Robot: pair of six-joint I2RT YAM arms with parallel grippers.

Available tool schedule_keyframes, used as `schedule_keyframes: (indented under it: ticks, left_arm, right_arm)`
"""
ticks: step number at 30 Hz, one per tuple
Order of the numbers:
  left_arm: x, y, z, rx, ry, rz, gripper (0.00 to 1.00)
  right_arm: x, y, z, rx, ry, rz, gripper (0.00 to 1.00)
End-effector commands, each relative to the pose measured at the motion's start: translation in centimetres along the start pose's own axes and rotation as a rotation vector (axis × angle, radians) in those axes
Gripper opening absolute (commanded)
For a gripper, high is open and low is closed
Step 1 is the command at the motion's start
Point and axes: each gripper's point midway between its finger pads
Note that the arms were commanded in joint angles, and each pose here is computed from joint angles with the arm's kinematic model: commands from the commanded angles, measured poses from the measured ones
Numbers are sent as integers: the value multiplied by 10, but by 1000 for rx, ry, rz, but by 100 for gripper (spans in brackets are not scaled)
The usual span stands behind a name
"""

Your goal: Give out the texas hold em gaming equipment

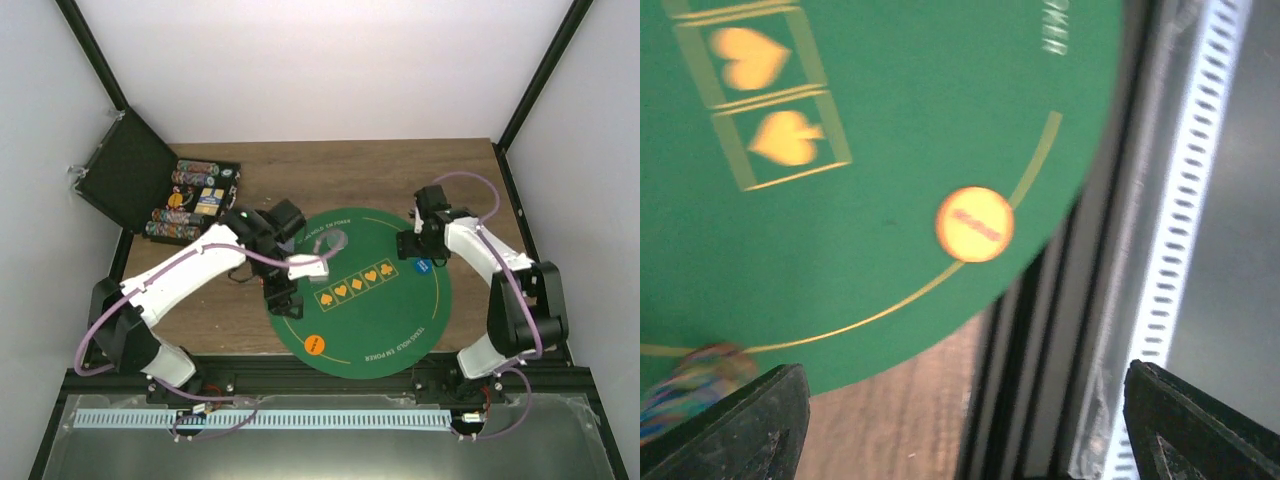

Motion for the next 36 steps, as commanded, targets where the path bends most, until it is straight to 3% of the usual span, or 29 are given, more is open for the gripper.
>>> schedule_keyframes:
  ticks: [1, 8, 14, 17, 20, 29, 36]
  left_arm:
    - [-2, 47, -46, -139, -116, -143, 87]
    - [38, 110, -125, -304, -345, -429, 88]
    - [85, 148, -150, -362, -425, -648, 89]
    - [92, 152, -154, -361, -454, -674, 89]
    - [92, 152, -153, -361, -461, -666, 89]
    - [89, 150, -154, -344, -466, -651, 89]
    - [88, 149, -153, -336, -468, -640, 89]
  right_arm:
    - [-10, 78, -53, -162, -125, -226, 83]
    - [76, 209, -62, -343, -48, -525, 83]
    - [148, 271, -51, -307, 28, -703, 89]
    - [172, 287, -42, -278, 69, -762, 95]
    - [197, 297, -26, -250, 123, -804, 94]
    - [209, 298, -9, -133, 132, -856, 77]
    - [220, 267, 0, -1, 186, -827, 63]
Point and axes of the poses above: each gripper's point midway between its finger pads, its own z axis out along the fingers, its own y axis along the line the jaws close on, x = y × z, and after that the axes turned 3 degrees about -z, right-handed
